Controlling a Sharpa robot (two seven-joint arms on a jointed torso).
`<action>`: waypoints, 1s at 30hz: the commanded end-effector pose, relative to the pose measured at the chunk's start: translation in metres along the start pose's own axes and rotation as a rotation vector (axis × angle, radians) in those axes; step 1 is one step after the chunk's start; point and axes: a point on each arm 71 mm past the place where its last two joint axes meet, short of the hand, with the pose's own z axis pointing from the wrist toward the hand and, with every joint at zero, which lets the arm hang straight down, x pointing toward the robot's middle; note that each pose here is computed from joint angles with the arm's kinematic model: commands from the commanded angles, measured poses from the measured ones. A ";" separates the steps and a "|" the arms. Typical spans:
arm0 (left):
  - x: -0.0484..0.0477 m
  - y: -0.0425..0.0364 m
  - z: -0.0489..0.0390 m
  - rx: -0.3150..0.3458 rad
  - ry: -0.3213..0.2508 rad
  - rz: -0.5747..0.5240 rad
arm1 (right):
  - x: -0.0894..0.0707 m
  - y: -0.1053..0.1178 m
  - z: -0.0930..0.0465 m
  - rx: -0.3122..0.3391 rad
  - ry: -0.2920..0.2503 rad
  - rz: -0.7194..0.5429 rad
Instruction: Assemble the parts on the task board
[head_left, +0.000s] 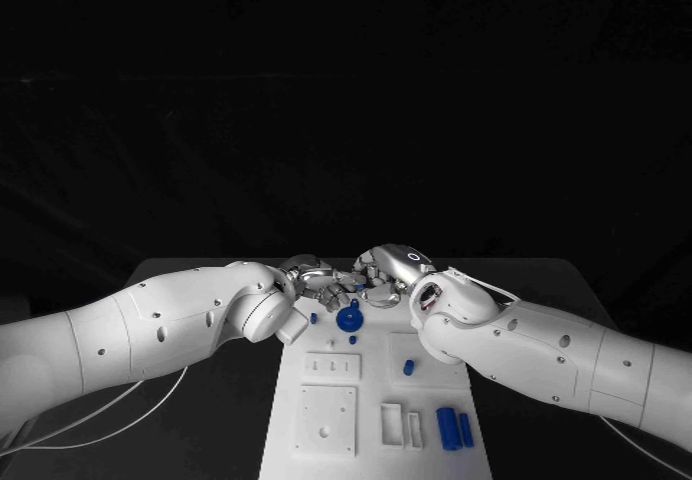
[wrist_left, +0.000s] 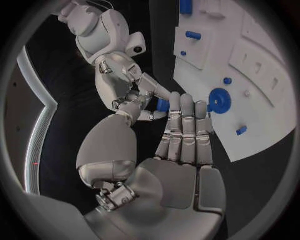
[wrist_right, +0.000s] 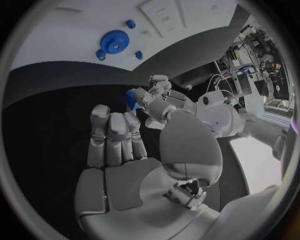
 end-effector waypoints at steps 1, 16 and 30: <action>0.0012 -0.0020 0.0011 0.007 0.001 0.011 | 0.000 0.004 0.000 -0.011 -0.007 -0.010; 0.0047 -0.0030 0.0016 0.012 0.034 0.023 | 0.003 0.009 0.002 -0.018 0.004 -0.009; 0.0062 -0.0037 0.0015 0.015 0.040 0.016 | 0.006 0.009 0.002 -0.018 0.017 -0.013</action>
